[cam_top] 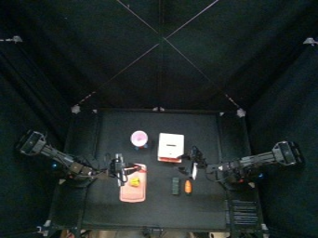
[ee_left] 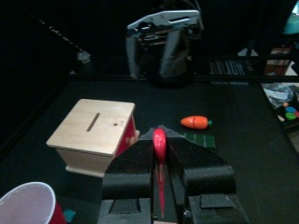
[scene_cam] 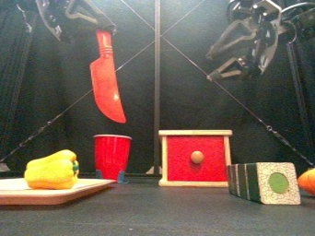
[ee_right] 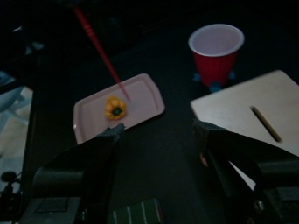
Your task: Grab knife with other hand
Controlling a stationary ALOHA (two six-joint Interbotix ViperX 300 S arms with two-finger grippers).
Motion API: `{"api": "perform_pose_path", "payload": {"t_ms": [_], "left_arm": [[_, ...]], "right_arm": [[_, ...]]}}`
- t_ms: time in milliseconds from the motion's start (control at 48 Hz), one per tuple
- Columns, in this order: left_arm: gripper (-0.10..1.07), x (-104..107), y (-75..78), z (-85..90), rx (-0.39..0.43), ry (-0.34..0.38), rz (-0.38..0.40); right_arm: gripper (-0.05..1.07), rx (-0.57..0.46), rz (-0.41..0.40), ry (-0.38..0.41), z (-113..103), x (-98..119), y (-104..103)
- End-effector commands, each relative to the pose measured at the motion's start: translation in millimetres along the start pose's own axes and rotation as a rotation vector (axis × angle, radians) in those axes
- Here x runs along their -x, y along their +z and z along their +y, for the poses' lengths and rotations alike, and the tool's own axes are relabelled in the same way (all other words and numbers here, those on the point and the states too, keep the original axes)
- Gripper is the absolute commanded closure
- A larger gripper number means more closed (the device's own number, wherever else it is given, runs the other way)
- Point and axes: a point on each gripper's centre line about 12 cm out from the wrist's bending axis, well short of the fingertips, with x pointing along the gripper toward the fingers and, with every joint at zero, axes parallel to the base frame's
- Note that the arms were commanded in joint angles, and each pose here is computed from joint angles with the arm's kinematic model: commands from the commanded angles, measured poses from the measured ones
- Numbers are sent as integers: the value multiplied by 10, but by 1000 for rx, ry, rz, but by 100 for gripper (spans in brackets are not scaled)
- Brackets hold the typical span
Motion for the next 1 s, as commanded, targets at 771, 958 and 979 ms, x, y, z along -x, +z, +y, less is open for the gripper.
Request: {"api": "perform_pose_path", "payload": {"t_ms": [771,958,979], "left_arm": [[52,13,313,-111,-19,-12,-247],[52,41,327,-173,-32,-34,-261],[52,43,333,-179,-33,-36,-263]], "right_arm": [[7,146,1,48,407,-834,361],[7,138,6,31,343,-897,376],[7,136,5,27,330,-899,380]]}}
